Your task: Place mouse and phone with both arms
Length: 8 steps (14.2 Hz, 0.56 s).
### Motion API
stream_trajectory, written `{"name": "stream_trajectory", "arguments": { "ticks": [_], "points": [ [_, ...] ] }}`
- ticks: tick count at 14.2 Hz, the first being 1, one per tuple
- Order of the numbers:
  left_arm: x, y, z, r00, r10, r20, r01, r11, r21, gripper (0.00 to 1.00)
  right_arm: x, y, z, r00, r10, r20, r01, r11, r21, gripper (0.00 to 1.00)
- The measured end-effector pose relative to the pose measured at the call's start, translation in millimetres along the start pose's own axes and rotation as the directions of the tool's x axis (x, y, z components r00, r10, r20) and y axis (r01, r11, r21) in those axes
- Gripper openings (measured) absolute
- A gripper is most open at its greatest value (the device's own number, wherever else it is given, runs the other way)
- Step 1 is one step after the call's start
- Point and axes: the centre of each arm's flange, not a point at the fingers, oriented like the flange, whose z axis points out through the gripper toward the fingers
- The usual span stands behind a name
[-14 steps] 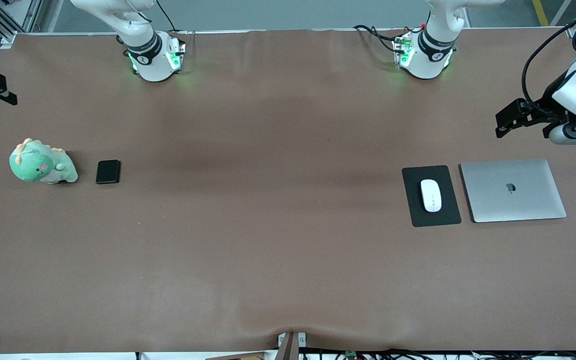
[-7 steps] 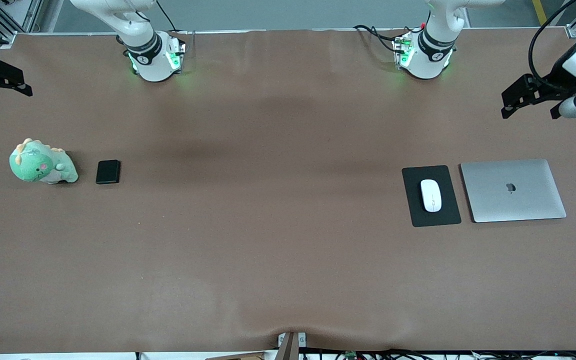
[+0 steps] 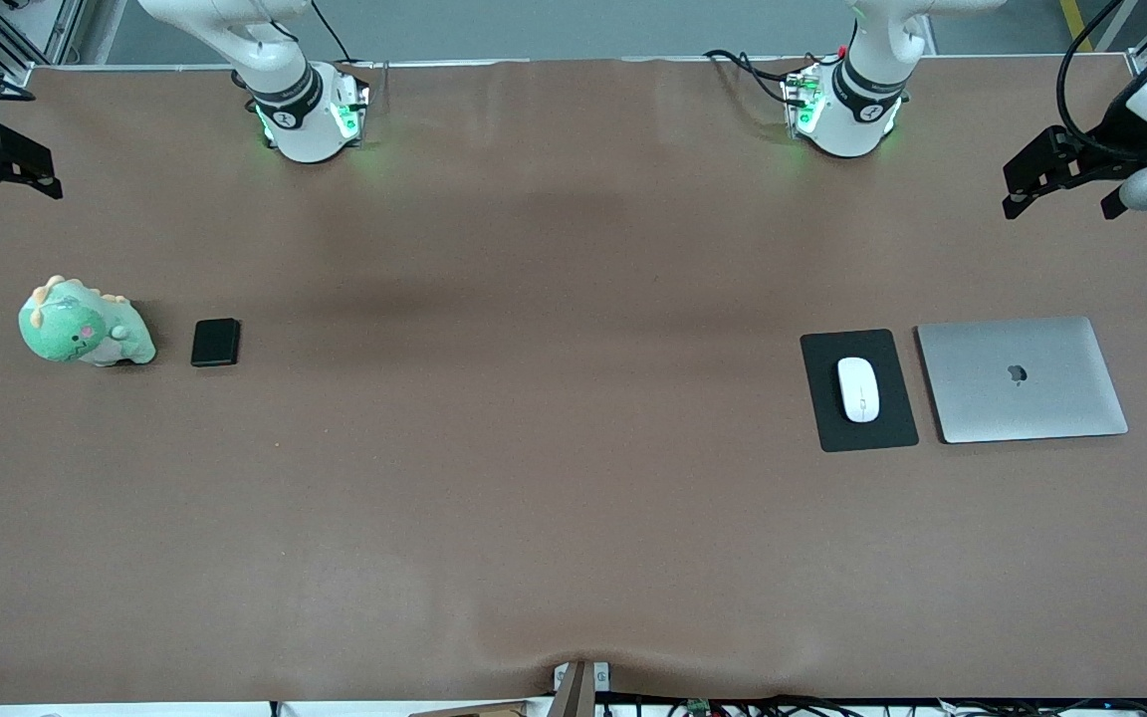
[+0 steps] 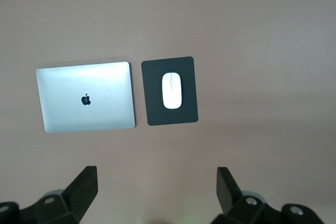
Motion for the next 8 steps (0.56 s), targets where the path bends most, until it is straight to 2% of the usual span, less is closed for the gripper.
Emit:
{"name": "stream_trajectory", "arguments": {
  "ticks": [5, 8],
  "points": [
    [0.0, -1.7, -1.6, 1.0, -0.003, -0.003, 0.003, 1.0, 0.0, 1.0, 3.7, -1.0, -5.5, 0.999, -0.004, -0.045, 0.003, 1.0, -0.012, 1.0],
    [-0.5, -1.8, -1.1, 1.0, -0.003, 0.002, 0.003, 1.0, 0.0, 1.0, 4.0, -0.1, -6.0, 0.999, -0.002, -0.05, 0.002, 1.0, -0.013, 1.0]
  ]
}}
